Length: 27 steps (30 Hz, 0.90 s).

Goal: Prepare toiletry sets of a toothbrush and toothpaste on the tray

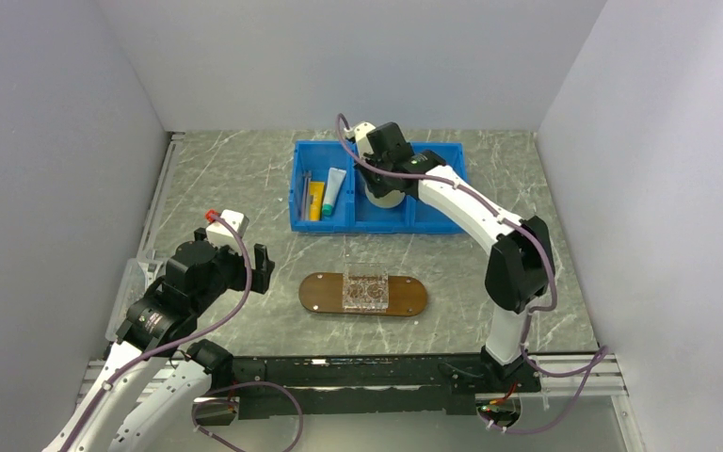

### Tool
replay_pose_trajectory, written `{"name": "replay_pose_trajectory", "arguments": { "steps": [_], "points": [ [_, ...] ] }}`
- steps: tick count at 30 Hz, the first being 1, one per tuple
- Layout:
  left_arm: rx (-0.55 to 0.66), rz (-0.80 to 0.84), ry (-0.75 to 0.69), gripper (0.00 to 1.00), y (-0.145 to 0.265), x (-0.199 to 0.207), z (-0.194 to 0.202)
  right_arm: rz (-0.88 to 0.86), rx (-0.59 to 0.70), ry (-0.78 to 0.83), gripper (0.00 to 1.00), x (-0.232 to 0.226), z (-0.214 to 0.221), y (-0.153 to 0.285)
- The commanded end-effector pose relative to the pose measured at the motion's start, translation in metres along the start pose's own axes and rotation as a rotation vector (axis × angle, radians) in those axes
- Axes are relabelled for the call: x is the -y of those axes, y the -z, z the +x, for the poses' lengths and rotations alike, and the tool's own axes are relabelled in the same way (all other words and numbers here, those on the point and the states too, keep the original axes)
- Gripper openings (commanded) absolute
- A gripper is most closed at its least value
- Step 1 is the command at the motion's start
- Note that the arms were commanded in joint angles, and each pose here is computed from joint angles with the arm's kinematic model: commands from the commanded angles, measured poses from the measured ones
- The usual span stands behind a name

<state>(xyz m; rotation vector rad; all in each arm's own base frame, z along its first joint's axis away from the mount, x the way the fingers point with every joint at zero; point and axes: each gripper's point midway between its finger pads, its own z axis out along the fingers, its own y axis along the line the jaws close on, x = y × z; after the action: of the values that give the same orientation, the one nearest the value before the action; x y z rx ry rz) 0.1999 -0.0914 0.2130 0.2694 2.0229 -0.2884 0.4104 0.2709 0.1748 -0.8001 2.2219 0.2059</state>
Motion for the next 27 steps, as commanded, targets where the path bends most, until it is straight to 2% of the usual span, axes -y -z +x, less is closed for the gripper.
{"name": "replay_pose_trajectory", "arguments": {
  "steps": [1, 15, 27],
  "points": [
    [0.044, 0.007, 0.007, 0.99, 0.002, 0.002, -0.011, 0.081, 0.219, 0.016, 0.00, 0.008, -0.069, 0.067],
    [0.090, -0.066, 0.025, 0.99, 0.012, -0.012, -0.018, -0.161, 0.328, 0.264, 0.00, -0.093, -0.084, 0.129],
    [0.217, -0.336, 0.124, 0.99, 0.046, -0.062, -0.027, -0.390, 0.494, 0.592, 0.00, -0.177, -0.063, 0.159]
  ]
}}
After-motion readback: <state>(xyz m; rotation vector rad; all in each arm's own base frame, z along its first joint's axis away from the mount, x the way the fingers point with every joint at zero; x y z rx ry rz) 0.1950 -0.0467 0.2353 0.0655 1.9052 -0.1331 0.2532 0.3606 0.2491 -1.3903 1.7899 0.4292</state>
